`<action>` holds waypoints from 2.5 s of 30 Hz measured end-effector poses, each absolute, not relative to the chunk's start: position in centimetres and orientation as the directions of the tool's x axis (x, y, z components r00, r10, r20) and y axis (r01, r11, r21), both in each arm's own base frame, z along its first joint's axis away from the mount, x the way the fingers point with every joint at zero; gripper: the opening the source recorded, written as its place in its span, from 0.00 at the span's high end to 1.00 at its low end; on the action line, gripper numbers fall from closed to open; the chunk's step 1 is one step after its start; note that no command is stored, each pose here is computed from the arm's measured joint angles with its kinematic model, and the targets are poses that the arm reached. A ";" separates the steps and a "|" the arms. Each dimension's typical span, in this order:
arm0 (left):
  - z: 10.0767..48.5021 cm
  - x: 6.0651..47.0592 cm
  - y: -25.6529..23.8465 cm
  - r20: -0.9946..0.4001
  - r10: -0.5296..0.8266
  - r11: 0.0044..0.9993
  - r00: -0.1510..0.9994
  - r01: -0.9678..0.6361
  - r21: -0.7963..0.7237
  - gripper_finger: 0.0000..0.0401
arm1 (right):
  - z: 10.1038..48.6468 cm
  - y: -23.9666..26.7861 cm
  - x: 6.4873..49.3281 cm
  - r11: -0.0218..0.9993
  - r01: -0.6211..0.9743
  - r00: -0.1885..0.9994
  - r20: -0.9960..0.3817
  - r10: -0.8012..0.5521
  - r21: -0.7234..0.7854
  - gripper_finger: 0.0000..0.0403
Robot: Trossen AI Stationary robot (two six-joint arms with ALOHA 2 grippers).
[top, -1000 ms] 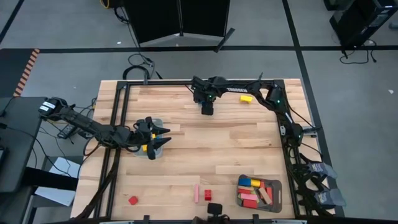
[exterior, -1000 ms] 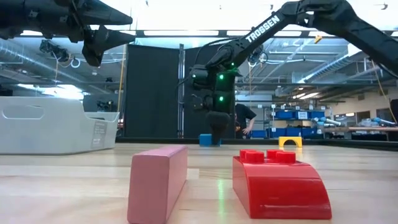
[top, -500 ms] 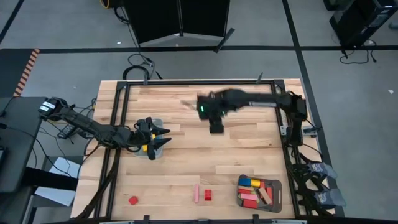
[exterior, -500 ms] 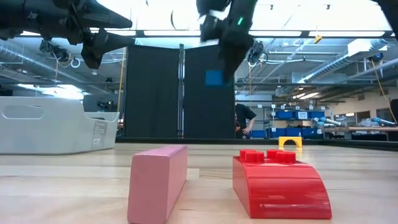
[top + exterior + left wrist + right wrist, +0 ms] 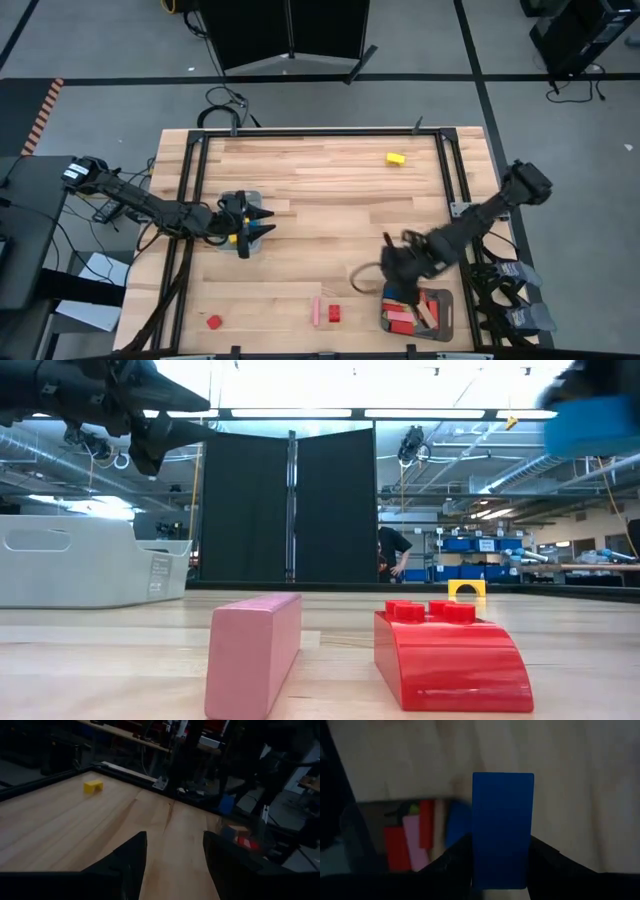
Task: Sort blocks by size
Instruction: Put the blue block into the black bin, then put the left red block into the grey bin
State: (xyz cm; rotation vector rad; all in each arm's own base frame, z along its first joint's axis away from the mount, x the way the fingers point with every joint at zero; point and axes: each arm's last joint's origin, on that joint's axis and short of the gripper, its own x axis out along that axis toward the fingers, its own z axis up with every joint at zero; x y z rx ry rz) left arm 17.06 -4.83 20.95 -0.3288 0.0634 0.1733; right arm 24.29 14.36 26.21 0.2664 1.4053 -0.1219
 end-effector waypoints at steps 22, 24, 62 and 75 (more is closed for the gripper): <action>20.1 17.0 -5.1 -0.182 0.072 0.929 0.981 -0.132 -0.345 0.50 | 22.8 20.5 19.6 0.890 0.299 0.221 -0.933 0.286 0.344 0.40; 20.1 17.0 -5.3 -0.225 0.053 0.942 0.973 -0.123 -0.312 0.50 | 23.1 20.7 20.0 0.904 0.255 0.279 -0.921 0.271 0.344 0.39; 19.5 14.9 -25.3 -0.982 -0.182 0.980 0.052 0.088 -0.177 0.11 | 29.0 11.8 31.8 0.976 -0.186 0.911 -0.391 0.129 -0.112 0.35; 15.3 14.6 -26.8 -0.999 -0.051 0.987 0.004 0.150 -0.050 0.16 | 29.0 11.8 31.8 0.976 -0.185 0.912 -0.390 0.128 -0.112 0.35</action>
